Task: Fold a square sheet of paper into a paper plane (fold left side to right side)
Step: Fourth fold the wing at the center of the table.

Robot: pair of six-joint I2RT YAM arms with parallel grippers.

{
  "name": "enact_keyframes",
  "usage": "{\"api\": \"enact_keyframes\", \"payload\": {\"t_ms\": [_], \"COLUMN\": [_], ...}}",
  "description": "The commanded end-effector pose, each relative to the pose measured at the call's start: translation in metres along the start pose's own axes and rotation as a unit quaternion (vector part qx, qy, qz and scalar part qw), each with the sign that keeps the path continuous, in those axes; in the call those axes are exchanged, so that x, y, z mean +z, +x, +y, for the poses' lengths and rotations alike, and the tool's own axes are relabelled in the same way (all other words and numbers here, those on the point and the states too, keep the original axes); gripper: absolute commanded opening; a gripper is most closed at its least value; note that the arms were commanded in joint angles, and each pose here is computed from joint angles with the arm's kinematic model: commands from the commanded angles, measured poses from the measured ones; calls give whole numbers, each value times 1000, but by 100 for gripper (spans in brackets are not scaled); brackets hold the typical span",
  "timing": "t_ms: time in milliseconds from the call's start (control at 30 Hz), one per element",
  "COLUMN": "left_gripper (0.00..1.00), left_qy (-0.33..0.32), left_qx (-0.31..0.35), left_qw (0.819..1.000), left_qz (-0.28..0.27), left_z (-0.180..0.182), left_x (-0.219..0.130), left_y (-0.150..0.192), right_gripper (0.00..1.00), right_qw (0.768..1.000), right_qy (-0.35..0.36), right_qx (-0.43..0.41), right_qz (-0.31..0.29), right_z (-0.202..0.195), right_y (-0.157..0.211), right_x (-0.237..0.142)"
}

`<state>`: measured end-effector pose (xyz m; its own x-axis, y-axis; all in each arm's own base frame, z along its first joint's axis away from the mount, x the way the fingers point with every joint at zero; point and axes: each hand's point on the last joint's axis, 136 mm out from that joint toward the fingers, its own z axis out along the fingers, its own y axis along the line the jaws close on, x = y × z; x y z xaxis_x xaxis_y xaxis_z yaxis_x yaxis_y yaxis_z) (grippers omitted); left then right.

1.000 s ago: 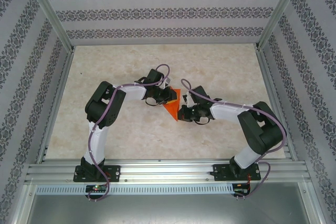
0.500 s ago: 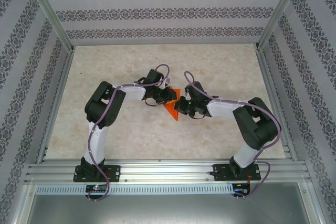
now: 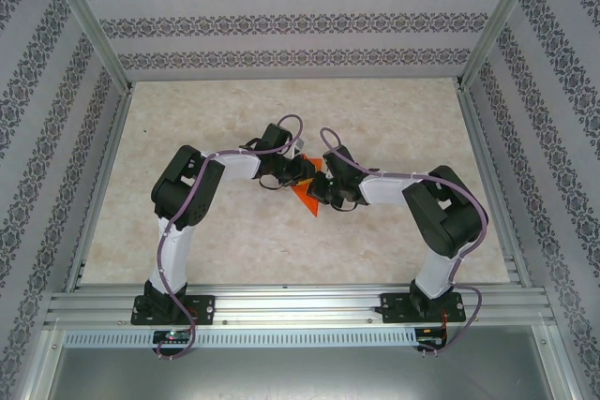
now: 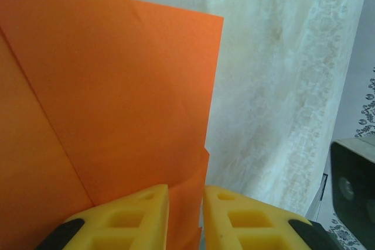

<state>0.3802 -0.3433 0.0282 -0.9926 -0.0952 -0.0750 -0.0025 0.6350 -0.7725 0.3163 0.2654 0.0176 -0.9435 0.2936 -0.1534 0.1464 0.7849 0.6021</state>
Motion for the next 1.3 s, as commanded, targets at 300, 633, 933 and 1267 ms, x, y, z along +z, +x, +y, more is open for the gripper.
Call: {"api": "enact_keyframes", "payload": {"t_ms": [300, 633, 933, 1267], "left_gripper": [24, 24, 24, 24], "left_qy": [-66, -70, -71, -69], "left_qx": [-22, -23, -23, -22], "left_qw": [998, 997, 997, 997], "left_qz": [-10, -9, -10, -9], "left_z": [48, 50, 50, 49], "left_x": [8, 10, 10, 9], "left_y": [0, -1, -1, -1], "right_gripper": [1, 1, 1, 3], "right_qw": [998, 993, 992, 997], "right_qy": [65, 98, 100, 26], "right_qx": [-12, -33, -48, -71], "right_qz": [21, 61, 67, -3], "right_z": [-26, -45, -54, 5], "right_y": [13, 39, 51, 24], "right_x": [2, -7, -22, -56]}}
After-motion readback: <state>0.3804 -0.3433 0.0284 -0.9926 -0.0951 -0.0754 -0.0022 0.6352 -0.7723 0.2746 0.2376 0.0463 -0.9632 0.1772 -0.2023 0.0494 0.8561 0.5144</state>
